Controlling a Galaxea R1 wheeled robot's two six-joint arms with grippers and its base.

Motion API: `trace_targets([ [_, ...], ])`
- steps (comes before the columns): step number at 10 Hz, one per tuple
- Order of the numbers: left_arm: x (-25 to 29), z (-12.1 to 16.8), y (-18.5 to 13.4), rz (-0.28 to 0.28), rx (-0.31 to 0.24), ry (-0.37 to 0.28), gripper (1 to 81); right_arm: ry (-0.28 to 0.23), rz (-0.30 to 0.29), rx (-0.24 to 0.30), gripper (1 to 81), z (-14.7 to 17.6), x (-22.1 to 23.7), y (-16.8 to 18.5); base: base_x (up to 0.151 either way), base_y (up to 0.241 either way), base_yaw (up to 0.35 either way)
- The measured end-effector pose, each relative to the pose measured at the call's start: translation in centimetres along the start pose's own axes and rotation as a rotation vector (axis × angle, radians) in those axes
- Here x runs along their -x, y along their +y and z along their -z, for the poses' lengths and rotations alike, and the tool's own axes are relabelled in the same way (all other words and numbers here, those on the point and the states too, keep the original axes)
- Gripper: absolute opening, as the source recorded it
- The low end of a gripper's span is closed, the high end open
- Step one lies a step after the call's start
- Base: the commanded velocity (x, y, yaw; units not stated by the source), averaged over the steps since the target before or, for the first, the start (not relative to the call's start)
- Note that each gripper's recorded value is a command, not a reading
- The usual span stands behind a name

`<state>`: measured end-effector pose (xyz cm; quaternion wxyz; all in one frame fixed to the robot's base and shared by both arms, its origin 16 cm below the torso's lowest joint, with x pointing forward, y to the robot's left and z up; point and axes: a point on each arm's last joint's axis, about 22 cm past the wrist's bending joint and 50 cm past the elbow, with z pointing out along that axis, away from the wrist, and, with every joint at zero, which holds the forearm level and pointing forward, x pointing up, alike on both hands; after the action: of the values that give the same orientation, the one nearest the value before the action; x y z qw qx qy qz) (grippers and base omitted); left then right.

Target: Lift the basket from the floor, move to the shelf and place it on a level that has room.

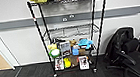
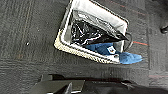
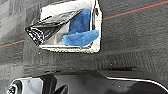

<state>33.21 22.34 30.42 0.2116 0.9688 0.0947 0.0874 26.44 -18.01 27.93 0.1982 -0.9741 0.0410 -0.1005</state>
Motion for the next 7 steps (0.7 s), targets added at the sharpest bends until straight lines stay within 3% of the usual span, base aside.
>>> trace_targets([
  [4,-0.5,-3.2,-1.6,0.040,-0.010,-0.021,81.1,-0.026,-0.009,-0.025,81.1,-3.2,-0.8,0.5,0.000,0.000,0.000],
  [7,-5.6,-4.6,-2.6,0.011,-0.012,0.015,81.1,0.016,0.006,-0.058,81.1,-4.8,-4.1,1.0,0.000,0.000,0.000],
])
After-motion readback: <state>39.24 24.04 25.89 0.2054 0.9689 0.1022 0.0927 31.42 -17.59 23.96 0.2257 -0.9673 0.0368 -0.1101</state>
